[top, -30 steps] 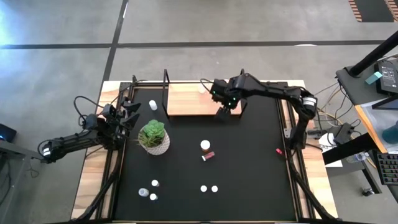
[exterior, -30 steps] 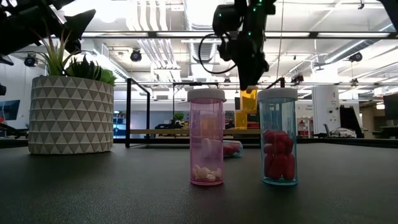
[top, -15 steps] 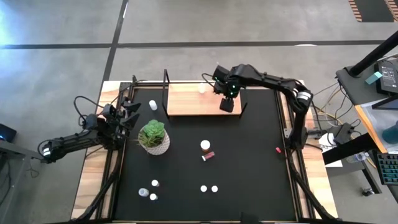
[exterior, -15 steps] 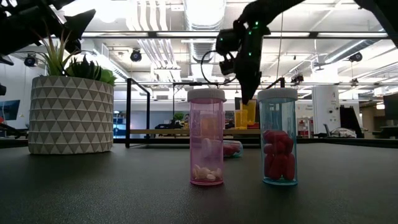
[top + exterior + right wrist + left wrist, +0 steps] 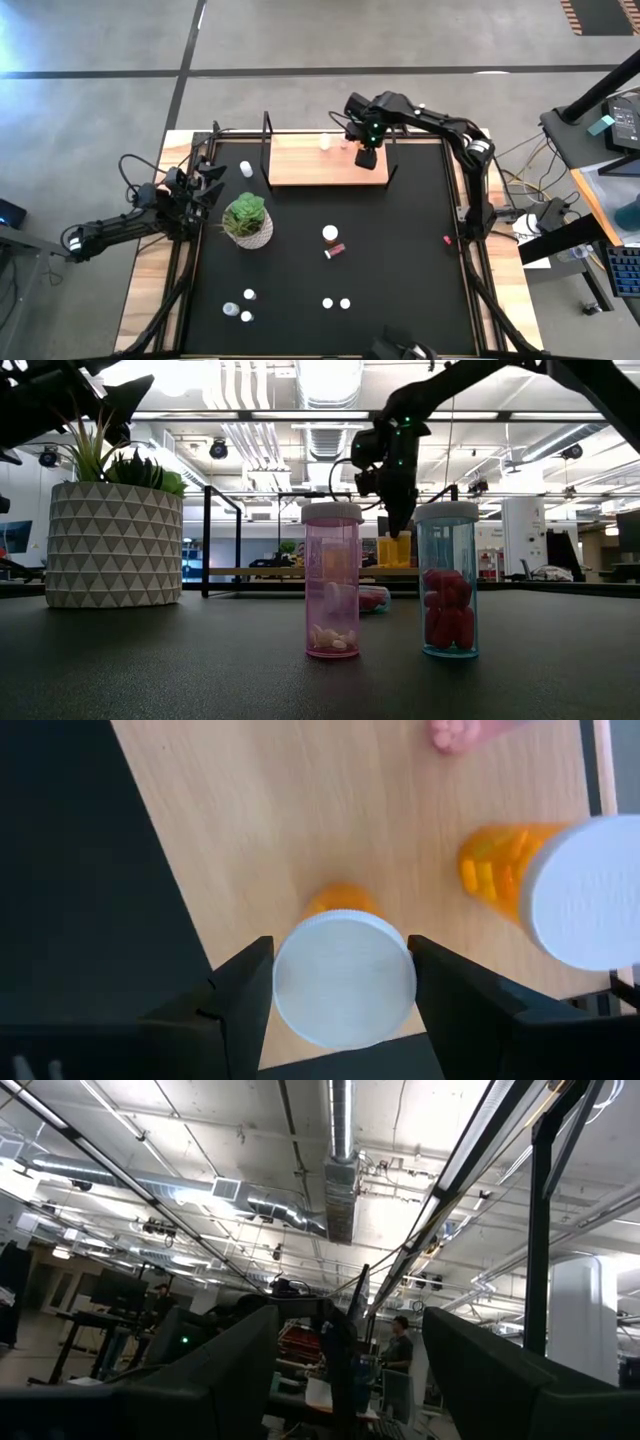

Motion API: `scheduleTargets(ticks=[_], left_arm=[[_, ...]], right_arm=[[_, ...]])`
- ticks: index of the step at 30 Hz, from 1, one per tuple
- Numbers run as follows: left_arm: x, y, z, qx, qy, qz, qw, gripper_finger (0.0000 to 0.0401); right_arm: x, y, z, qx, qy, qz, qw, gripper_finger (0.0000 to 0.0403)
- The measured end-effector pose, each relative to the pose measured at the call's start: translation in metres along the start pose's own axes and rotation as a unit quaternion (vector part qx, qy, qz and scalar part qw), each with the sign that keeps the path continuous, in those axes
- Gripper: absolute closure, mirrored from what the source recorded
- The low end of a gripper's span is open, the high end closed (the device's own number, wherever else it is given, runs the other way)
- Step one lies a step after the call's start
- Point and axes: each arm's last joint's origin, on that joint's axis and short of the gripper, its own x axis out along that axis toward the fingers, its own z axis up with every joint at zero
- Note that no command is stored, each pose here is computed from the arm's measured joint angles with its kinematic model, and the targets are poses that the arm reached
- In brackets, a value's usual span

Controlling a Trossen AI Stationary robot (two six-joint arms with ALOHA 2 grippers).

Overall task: Pick and place medicine bottles onto shelf by color
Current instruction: Put the right orange pill bottle on the shelf aligned with the other orange pill bottle

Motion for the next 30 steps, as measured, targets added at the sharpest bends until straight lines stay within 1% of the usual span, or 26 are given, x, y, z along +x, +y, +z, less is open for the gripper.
scheduleTargets(ticks=[8, 14, 18, 30], left_arm=[[0.000, 0.000, 0.000, 0.000, 0.000, 0.000, 1.000, 0.0168], [0.000, 0.000, 0.000, 0.000, 0.000, 0.000, 1.000, 0.0168], [0.000, 0.000, 0.000, 0.000, 0.000, 0.000, 1.000, 0.0168], [0.000, 0.000, 0.000, 0.000, 0.000, 0.000, 1.000, 0.0168]], right_arm=[[0.001, -0.003, 0.010, -0.012, -0.007, -0.001, 1.000, 0.0195], [0.003, -0.006, 0.014, -0.010, 0.000, 0.001, 1.000, 0.0195], [0.004, -0.008, 0.015, -0.004, 0.012, 0.005, 1.000, 0.0195], [0.002, -0.011, 0.015, 0.005, 0.013, 0.002, 1.000, 0.0195]])
